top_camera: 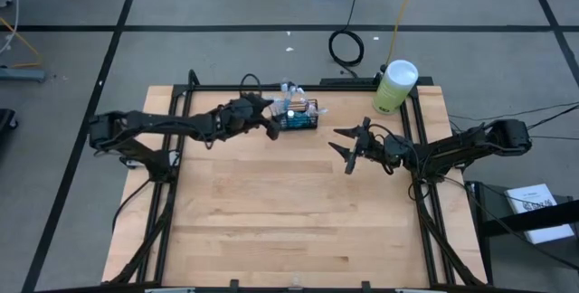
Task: Pick & Place toothbrushing station
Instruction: Return to home position
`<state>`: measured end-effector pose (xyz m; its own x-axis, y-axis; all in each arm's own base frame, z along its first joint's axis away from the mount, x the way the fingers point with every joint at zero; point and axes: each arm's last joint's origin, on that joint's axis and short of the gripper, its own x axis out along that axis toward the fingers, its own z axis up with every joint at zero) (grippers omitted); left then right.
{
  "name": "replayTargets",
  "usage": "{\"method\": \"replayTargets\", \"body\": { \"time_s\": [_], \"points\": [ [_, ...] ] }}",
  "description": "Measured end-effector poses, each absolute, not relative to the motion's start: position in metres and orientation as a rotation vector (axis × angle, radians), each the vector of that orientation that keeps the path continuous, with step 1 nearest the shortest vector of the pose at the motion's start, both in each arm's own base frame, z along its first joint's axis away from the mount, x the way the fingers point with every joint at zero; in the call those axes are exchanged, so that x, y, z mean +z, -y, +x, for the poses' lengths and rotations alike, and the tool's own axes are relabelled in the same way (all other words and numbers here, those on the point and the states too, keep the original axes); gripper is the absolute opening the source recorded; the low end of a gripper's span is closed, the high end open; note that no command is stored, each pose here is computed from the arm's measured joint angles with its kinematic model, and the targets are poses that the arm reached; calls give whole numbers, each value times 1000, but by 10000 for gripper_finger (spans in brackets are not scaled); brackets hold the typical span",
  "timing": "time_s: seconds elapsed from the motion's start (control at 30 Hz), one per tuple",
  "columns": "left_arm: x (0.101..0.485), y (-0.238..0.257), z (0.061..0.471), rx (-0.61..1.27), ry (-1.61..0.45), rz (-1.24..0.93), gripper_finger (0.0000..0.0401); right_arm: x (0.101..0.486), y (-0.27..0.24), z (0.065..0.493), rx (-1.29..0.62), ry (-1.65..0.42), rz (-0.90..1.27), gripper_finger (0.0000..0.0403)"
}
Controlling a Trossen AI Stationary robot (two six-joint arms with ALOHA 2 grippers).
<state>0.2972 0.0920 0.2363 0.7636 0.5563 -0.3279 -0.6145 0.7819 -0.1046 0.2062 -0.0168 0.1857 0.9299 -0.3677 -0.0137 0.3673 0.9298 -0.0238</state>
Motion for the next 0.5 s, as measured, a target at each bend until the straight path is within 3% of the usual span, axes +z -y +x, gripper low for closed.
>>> {"method": "replayTargets", "body": {
  "time_s": [0.2,0.5],
  "points": [
    [278,-74,264,601,-249,-192,344,186,15,205,-367,-22,15,210],
    [320,-30,167,497,-396,-9,351,202,13,177,-361,-74,80,210]
  ]
}}
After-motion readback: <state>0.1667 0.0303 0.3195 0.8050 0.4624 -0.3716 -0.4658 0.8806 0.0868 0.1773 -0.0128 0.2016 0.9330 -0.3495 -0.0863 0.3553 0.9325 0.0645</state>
